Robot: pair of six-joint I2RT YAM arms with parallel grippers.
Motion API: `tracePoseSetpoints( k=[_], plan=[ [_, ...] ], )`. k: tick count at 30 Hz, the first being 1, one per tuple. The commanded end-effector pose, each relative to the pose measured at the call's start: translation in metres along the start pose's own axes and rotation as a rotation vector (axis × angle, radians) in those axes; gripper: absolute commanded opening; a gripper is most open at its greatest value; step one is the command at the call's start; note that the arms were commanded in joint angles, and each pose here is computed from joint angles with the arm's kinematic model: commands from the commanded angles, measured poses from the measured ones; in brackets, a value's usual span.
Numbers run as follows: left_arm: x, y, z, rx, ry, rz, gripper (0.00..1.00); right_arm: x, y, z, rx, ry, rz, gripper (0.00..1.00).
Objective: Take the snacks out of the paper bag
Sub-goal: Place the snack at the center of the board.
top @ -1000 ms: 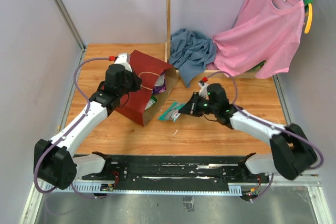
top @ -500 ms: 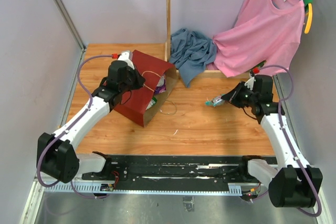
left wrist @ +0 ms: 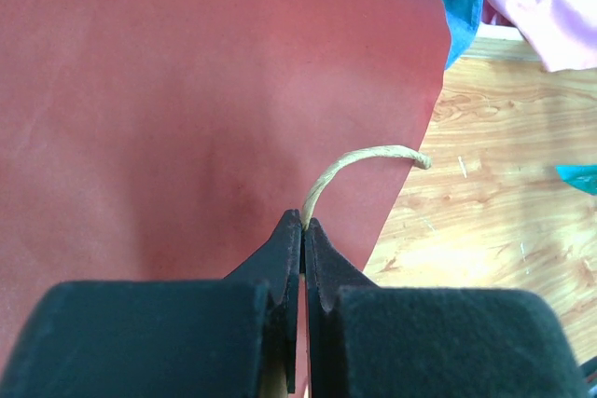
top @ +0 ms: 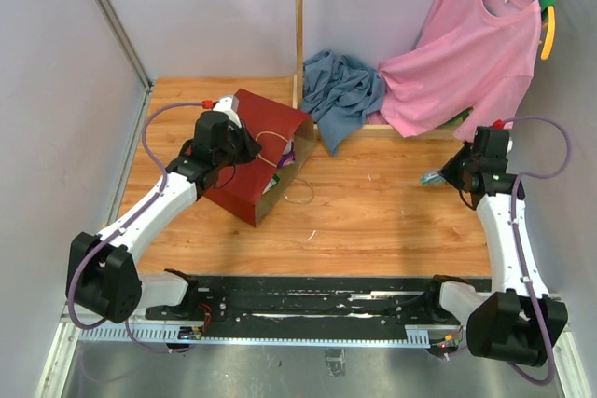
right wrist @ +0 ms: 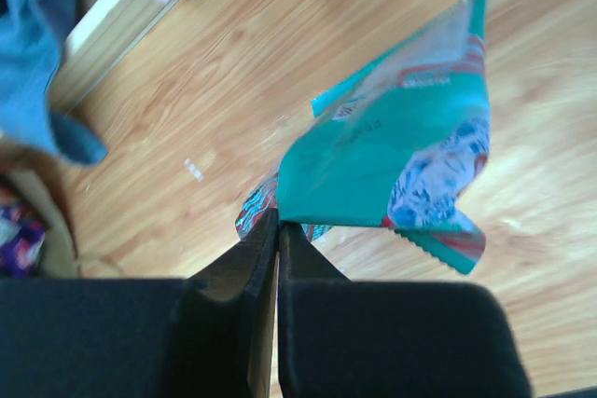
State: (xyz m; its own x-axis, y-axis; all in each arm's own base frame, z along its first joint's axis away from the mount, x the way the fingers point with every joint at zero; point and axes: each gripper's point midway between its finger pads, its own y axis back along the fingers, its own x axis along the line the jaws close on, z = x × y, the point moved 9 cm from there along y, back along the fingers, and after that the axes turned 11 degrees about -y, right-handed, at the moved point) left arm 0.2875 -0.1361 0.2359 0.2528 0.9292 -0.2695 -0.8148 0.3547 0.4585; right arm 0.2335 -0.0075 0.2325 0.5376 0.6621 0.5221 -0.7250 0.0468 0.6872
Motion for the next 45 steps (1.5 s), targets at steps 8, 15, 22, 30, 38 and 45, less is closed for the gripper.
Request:
tracePoseSetpoints(
  k=[8, 15, 22, 30, 38, 45],
  plan=[
    [-0.007, 0.002, 0.009, 0.005, 0.033, -0.053, 0.01, -0.002, 0.014, 0.058, -0.351, -0.147, -0.308, 0.01],
    [-0.004, 0.016, 0.015, -0.057, 0.032, -0.013, 0.00, 0.003, -0.032, 0.062, -0.251, -0.265, -0.366, 0.01],
    [-0.001, 0.013, 0.015, -0.066, 0.056, 0.035, 0.01, 0.009, -0.036, 0.065, -0.279, -0.311, -0.317, 0.01],
    [0.003, 0.010, 0.013, -0.051, 0.046, 0.064, 0.01, 0.016, -0.026, 0.068, -0.289, -0.282, -0.287, 0.01],
    [0.002, 0.011, 0.014, -0.056, 0.037, 0.058, 0.01, 0.029, -0.009, 0.075, -0.326, -0.009, -0.121, 0.01],
    [0.004, 0.008, 0.008, -0.035, 0.035, 0.063, 0.00, 0.044, -0.018, 0.071, -0.252, 0.308, -0.139, 0.01]
  ],
)
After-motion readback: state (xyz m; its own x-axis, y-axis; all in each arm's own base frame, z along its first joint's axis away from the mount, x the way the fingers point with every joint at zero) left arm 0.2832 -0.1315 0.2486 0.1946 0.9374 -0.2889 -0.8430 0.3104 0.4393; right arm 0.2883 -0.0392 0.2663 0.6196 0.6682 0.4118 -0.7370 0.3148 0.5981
